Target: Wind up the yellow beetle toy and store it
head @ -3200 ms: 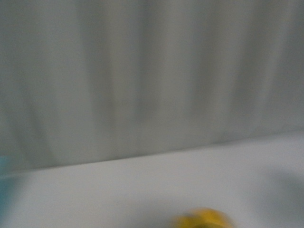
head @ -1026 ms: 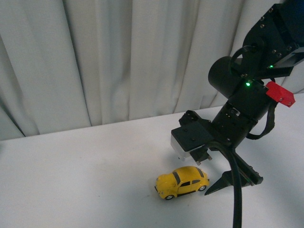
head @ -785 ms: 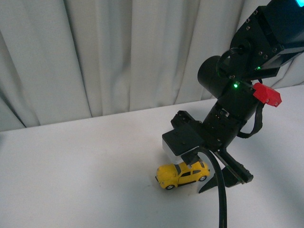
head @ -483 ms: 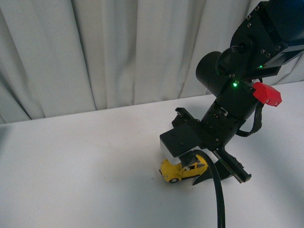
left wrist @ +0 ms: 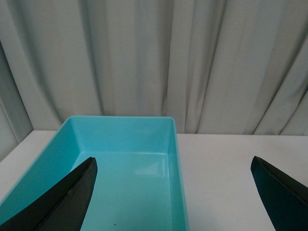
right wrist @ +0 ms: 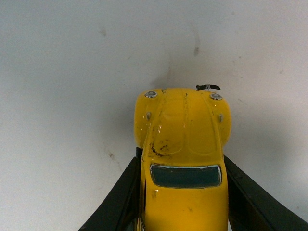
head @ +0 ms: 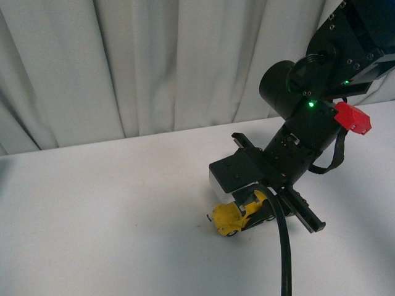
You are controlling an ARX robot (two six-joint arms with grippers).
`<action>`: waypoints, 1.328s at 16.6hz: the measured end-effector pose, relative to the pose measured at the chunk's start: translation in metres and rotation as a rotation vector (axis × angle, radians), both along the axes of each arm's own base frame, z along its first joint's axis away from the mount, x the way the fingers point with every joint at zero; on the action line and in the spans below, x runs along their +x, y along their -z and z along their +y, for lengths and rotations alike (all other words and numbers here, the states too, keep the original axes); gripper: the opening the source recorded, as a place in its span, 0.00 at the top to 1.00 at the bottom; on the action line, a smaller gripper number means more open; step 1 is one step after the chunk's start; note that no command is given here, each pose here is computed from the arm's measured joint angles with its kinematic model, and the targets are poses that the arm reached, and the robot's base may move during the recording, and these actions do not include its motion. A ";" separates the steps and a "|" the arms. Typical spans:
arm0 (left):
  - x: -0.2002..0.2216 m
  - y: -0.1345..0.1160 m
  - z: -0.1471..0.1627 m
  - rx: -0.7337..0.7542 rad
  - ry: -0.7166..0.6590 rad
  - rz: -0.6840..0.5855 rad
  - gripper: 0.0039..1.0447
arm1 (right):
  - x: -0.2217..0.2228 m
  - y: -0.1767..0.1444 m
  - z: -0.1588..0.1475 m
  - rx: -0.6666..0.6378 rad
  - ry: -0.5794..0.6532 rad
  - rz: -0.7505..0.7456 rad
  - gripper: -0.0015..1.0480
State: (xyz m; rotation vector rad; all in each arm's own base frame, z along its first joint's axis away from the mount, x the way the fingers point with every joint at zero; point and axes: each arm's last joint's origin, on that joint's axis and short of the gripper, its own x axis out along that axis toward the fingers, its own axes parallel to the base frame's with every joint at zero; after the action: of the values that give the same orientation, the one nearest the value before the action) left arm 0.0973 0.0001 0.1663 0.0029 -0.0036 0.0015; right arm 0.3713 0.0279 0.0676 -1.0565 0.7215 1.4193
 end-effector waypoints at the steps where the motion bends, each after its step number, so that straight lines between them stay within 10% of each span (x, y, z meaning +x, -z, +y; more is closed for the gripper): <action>1: 0.000 0.000 0.000 0.000 0.000 0.000 0.06 | 0.000 0.002 -0.004 0.020 0.032 0.006 0.60; 22: 0.000 0.000 0.000 0.000 0.000 0.000 0.06 | -0.042 0.014 -0.093 0.094 0.246 0.047 0.60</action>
State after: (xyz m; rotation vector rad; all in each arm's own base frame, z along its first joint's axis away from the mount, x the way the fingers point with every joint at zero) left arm 0.0973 0.0001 0.1663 0.0029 -0.0036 0.0015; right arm 0.3291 -0.0652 0.0535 -0.8337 0.7831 1.2556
